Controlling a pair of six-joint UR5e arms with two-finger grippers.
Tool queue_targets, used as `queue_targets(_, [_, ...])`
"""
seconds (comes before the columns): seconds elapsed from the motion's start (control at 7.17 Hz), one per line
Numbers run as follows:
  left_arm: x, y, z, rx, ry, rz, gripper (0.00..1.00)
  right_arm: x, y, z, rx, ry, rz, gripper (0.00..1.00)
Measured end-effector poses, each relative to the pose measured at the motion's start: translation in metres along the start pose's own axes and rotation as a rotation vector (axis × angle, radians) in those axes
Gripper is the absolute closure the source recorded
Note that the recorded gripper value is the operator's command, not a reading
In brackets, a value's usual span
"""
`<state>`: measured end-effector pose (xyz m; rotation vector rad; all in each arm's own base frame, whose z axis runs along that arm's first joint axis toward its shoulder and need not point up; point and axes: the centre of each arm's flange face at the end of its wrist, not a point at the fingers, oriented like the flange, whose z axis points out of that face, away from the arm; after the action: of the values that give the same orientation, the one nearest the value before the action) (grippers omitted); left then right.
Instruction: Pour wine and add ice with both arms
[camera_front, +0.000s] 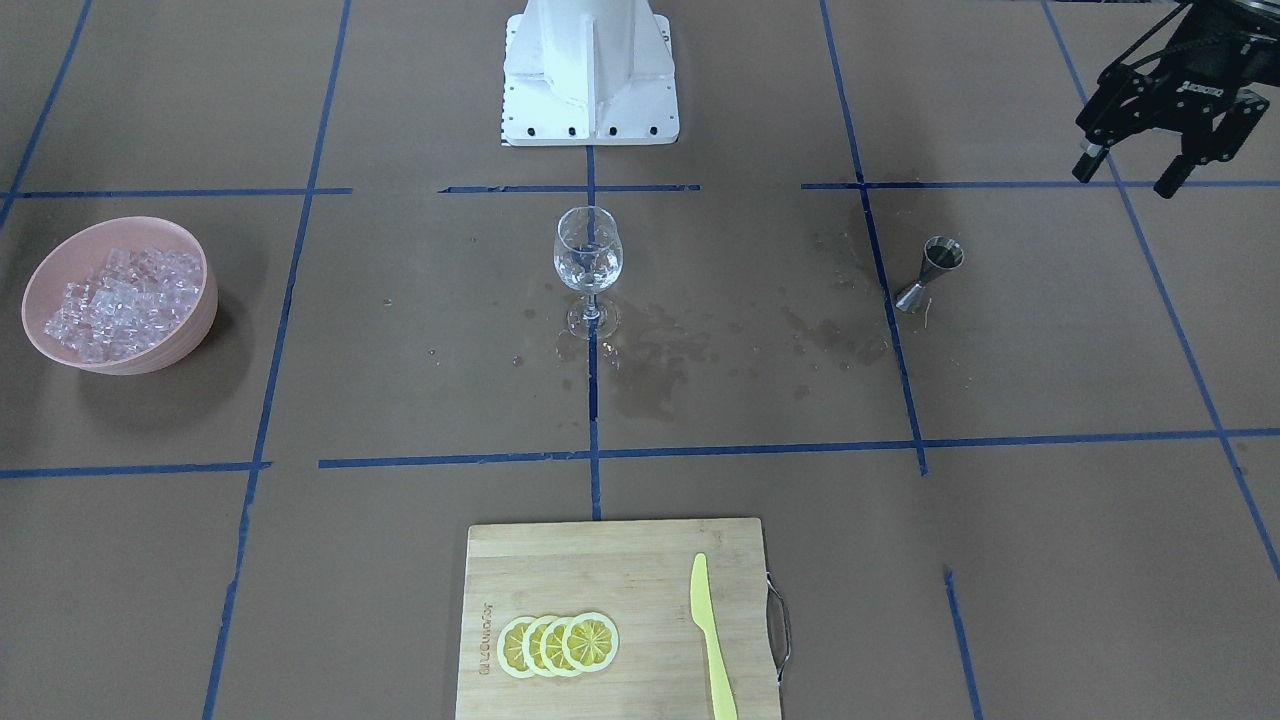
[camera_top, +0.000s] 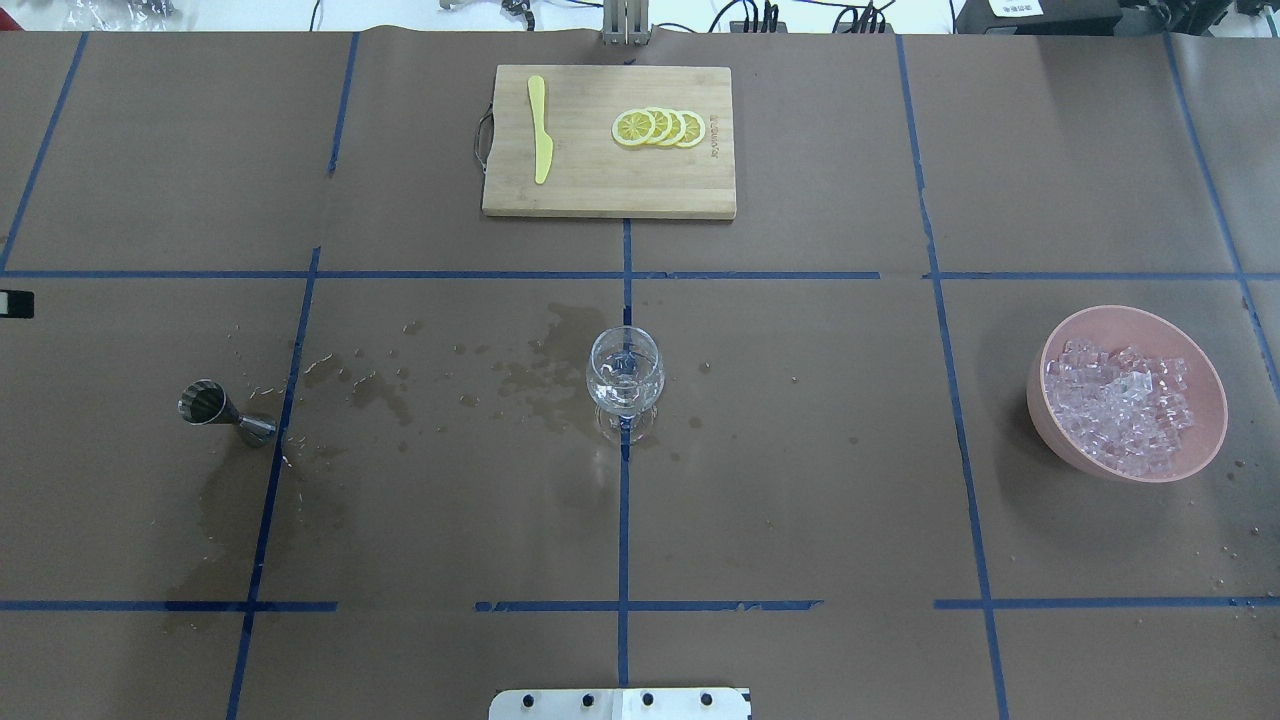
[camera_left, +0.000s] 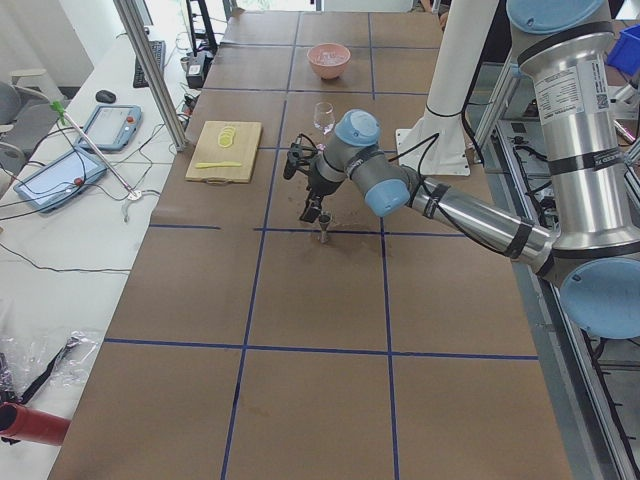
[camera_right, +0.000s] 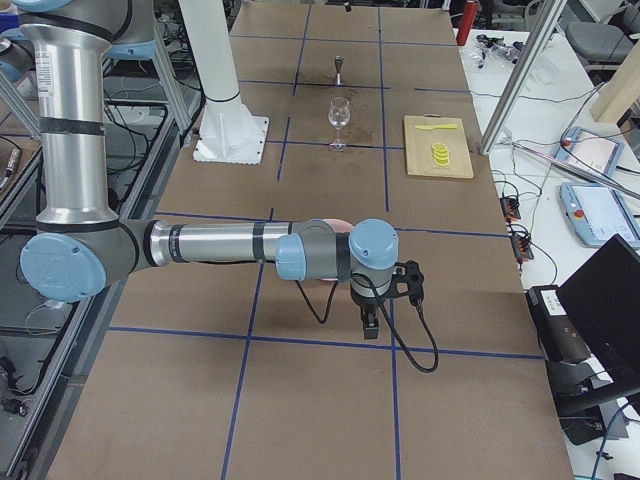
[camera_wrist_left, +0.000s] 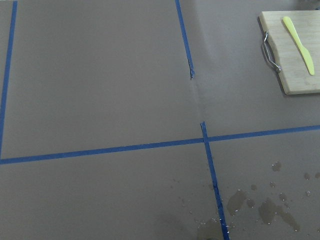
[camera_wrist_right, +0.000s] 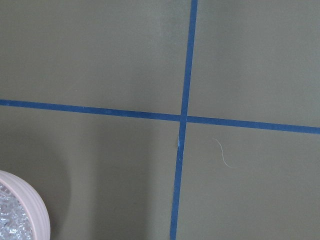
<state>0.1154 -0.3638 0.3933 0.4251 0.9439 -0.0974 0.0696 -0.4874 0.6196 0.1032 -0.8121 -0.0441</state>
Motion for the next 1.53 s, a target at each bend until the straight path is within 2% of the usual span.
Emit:
queue_targets(0.28, [0.035, 0.032, 0.013, 0.012, -0.016, -0.053, 0.00, 0.003, 0.001, 0.003, -0.008, 0.001, 0.007, 0.00])
queue_targets(0.84, [0.079, 0.110, 0.063, 0.071, -0.107, -0.175, 0.00, 0.010, 0.005, 0.010, -0.020, 0.003, 0.018, 0.00])
queue_targets(1.12, [0.100, 0.155, 0.082, 0.158, -0.134, -0.208, 0.01, 0.006, 0.001, 0.007, -0.015, 0.002, 0.015, 0.00])
queue_targets(1.53, [0.103, 0.188, 0.105, 0.362, -0.212, -0.162, 0.02, -0.001, -0.004, 0.001, -0.002, -0.004, 0.012, 0.00])
